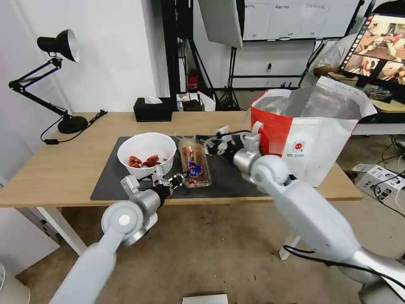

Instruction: Pick up the trash from the table and place it into the takeout bag.

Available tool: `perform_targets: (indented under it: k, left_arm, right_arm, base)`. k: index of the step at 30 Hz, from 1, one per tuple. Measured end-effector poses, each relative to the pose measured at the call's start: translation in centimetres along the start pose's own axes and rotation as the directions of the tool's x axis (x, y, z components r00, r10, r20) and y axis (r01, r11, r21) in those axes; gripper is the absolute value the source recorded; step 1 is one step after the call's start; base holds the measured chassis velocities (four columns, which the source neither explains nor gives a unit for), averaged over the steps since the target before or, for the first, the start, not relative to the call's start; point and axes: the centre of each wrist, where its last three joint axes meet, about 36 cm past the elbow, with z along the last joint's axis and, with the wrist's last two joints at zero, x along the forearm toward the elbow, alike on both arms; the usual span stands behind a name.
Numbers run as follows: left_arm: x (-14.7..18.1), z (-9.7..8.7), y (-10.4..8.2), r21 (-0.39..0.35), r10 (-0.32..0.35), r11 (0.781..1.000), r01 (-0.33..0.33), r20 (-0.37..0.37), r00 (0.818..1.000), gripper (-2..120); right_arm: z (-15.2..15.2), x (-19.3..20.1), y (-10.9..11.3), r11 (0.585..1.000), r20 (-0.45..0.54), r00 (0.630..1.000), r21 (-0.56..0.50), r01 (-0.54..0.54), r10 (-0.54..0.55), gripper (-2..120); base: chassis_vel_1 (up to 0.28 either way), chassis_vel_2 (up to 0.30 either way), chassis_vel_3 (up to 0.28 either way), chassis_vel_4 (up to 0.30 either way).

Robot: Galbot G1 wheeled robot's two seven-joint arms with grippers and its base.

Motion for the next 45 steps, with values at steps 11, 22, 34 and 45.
perform_targets:
  k: [11, 22, 34, 45]
  left_arm:
    - [2.8, -2.9, -1.7, -0.069, 0.033, 0.997, -0.026, 0.098, 0.995, 0]
    - [3.2, -8.3, -4.7, -0.231, 0.137, 0.969, -0.089, 0.198, 0.971, 0]
    - [-2.4, -11.5, -9.8, -0.422, 0.263, 0.892, -0.165, 0.184, 0.947, 0]
    - [-11.5, -9.3, -18.0, -0.583, 0.408, 0.771, -0.257, 0.142, 0.902, 0]
  right_arm:
    - [2.2, 8.6, 0.5, 0.986, 0.069, 0.985, 0.031, -0.163, 0.161, 0]
    - [6.3, 16.3, 4.7, 0.955, 0.119, 0.961, 0.133, -0.265, 0.251, 10]
    - [10.3, 22.7, 8.0, 0.914, 0.1, 0.926, 0.154, -0.376, 0.365, 55]
    - [13.9, 25.1, 9.3, 0.879, 0.097, 0.897, 0.177, -0.443, 0.432, 93]
  base:
    - [0.0, 0.0, 0.0, 0.0]
    - [0.0, 0.0, 0.0, 0.0]
    - [0.0, 0.0, 0.0, 0.0]
    - [0.0, 0.0, 0.0, 0.0]
